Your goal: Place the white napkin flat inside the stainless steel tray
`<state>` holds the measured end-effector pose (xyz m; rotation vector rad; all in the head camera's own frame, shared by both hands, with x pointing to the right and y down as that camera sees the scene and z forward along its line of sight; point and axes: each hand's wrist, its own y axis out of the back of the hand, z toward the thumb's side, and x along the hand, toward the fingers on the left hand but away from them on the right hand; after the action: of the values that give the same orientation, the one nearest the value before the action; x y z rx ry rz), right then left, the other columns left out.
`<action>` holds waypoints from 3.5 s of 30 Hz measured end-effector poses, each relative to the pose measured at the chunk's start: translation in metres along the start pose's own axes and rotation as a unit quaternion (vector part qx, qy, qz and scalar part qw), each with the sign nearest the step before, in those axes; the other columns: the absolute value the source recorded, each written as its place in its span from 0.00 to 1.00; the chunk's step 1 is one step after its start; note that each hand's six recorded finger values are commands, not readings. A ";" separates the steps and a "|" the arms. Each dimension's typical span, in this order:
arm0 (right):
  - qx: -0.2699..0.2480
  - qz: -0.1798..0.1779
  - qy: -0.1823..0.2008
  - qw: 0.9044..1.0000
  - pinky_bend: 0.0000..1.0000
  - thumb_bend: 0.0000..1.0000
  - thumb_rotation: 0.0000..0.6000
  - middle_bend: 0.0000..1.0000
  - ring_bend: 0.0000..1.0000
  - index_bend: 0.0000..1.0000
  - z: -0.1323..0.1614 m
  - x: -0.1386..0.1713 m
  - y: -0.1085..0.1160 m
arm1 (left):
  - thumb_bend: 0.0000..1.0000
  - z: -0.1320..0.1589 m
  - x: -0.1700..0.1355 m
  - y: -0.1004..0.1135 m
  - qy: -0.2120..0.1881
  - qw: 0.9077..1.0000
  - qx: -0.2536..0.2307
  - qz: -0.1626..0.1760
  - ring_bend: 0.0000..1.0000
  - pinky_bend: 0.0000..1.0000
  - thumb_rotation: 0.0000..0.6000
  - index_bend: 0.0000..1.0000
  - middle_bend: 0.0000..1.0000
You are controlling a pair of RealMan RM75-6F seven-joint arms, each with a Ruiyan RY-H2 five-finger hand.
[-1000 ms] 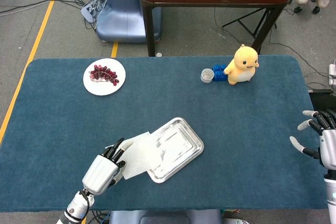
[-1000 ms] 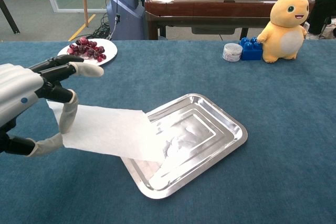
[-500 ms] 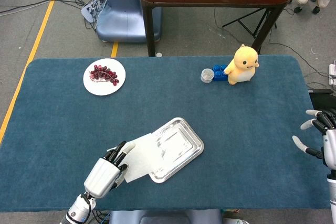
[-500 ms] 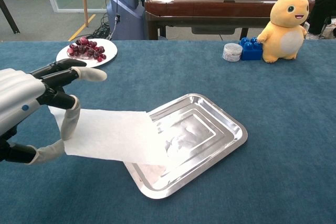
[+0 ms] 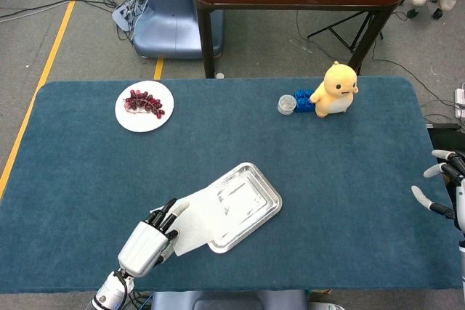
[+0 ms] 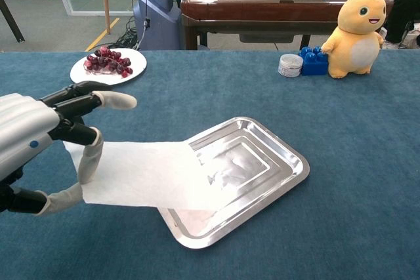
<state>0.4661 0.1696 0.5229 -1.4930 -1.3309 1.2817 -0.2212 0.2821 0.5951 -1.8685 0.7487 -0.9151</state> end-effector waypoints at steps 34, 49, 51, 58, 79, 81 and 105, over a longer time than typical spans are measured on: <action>-0.005 -0.018 -0.002 1.000 0.10 0.19 1.00 0.30 0.18 0.52 -0.002 0.001 0.013 | 0.66 -0.008 0.010 -0.025 0.016 0.999 0.016 -0.028 0.05 0.31 1.00 0.64 0.14; -0.014 -0.028 0.004 1.000 0.10 0.19 1.00 0.30 0.18 0.52 0.001 0.004 0.021 | 0.66 -0.008 0.015 -0.033 0.012 0.999 0.031 -0.040 0.05 0.31 1.00 0.63 0.14; -0.015 -0.029 0.005 0.999 0.10 0.19 1.00 0.30 0.18 0.52 0.001 0.004 0.022 | 0.66 -0.008 0.017 -0.034 0.012 0.999 0.032 -0.040 0.05 0.31 1.00 0.63 0.14; -0.019 -0.032 0.003 0.999 0.10 0.19 1.00 0.30 0.18 0.52 0.000 0.004 0.024 | 0.66 -0.004 0.016 -0.033 0.005 0.999 0.028 -0.038 0.05 0.31 1.00 0.63 0.14; -0.036 -0.049 0.007 0.998 0.10 0.19 1.00 0.30 0.18 0.52 0.001 0.008 0.038 | 0.66 0.007 0.016 -0.038 -0.008 0.998 0.034 -0.045 0.05 0.31 1.00 0.57 0.14; -0.038 -0.050 0.008 0.998 0.10 0.19 1.00 0.30 0.18 0.52 0.001 0.008 0.039 | 0.65 0.007 0.016 -0.038 -0.009 0.998 0.033 -0.045 0.05 0.31 1.00 0.55 0.14; -0.044 -0.054 0.006 0.998 0.10 0.19 1.00 0.30 0.18 0.52 -0.001 0.008 0.042 | 0.26 0.010 0.017 -0.040 -0.027 0.999 0.027 -0.037 0.04 0.31 1.00 0.37 0.14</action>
<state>0.4763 0.1701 0.4809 -1.4649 -1.4570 1.1564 -0.1988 0.2893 0.6325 -1.8760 0.6199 -0.9193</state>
